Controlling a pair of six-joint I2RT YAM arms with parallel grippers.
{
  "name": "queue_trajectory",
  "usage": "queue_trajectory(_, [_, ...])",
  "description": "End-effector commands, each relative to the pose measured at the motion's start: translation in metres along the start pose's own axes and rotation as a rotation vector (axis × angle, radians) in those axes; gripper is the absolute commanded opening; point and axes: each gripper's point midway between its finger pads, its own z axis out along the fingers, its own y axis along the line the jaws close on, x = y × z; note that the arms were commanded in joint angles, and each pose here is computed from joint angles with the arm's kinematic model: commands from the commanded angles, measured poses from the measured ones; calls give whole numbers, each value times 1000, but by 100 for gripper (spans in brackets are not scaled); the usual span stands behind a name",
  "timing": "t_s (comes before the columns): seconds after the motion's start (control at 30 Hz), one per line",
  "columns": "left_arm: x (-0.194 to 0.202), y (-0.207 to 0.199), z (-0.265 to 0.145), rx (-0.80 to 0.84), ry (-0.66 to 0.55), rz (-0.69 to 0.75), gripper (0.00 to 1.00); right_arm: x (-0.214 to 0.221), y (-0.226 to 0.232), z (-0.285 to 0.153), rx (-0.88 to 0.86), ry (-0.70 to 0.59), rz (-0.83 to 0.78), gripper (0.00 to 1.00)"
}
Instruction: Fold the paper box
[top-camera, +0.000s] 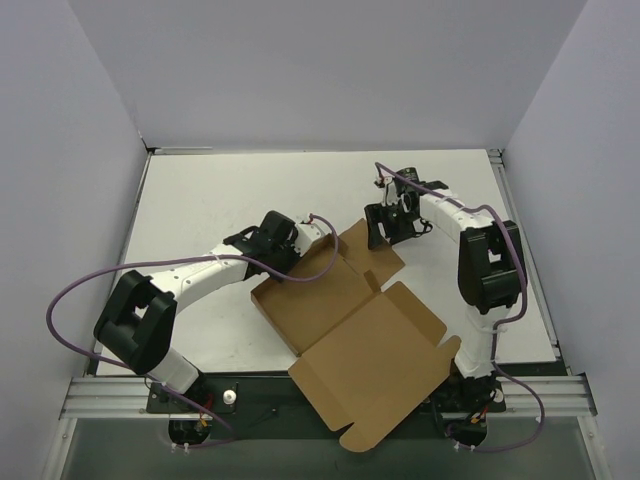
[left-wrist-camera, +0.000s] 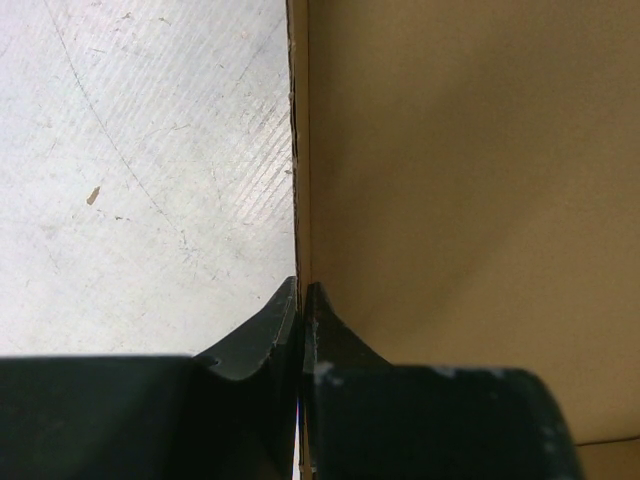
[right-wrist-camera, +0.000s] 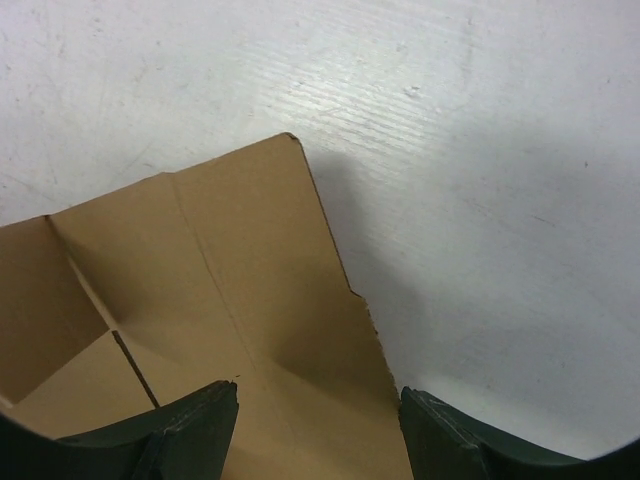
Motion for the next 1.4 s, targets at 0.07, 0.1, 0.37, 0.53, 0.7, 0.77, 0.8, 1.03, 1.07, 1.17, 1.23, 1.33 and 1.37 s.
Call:
queue_trajectory(0.07, [-15, -2, -6, 11, -62, 20, 0, -1, 12, 11, -123, 12, 0, 65])
queue_trajectory(0.1, [-15, -3, -6, 13, -61, 17, 0, 1, 13, 12, -129, 19, 12, 64])
queue_trajectory(0.37, [-18, -2, -7, 3, -57, -4, 0, 18, 27, 3, -189, 30, 40, 39])
queue_trajectory(0.53, [-18, -3, -9, 10, -63, 2, 0, 15, 9, 0, -145, 8, 57, 59])
queue_trajectory(0.7, [-17, -4, -9, 7, -58, 7, 0, 13, 2, -1, -185, -8, 82, 63])
queue_trajectory(0.77, [-16, -4, -8, 7, -56, 9, 0, 13, 0, -1, -195, -10, 88, 64])
queue_trajectory(0.8, [-15, -4, -8, 8, -53, 7, 0, 14, -2, 0, -185, -8, 84, 64])
queue_trajectory(1.03, [-14, -4, -7, 9, -49, 7, 0, 8, -12, -6, -178, -48, 89, 64])
queue_trajectory(1.07, [-14, -4, -6, 8, -47, 8, 0, 6, -13, -8, -186, -59, 96, 64])
queue_trajectory(1.17, [-14, -4, -6, 7, -45, 10, 0, 4, 1, -12, -271, -67, 101, 63])
queue_trajectory(1.23, [-14, -4, -6, 7, -45, 11, 0, 3, 14, -12, -329, -72, 99, 60])
queue_trajectory(1.33, [-13, -4, -5, 6, -42, 8, 0, 8, 32, -10, -380, -54, 96, 54])
queue_trajectory(1.37, [-14, -3, -5, 2, -42, 10, 0, 11, 36, -8, -392, -44, 91, 53])
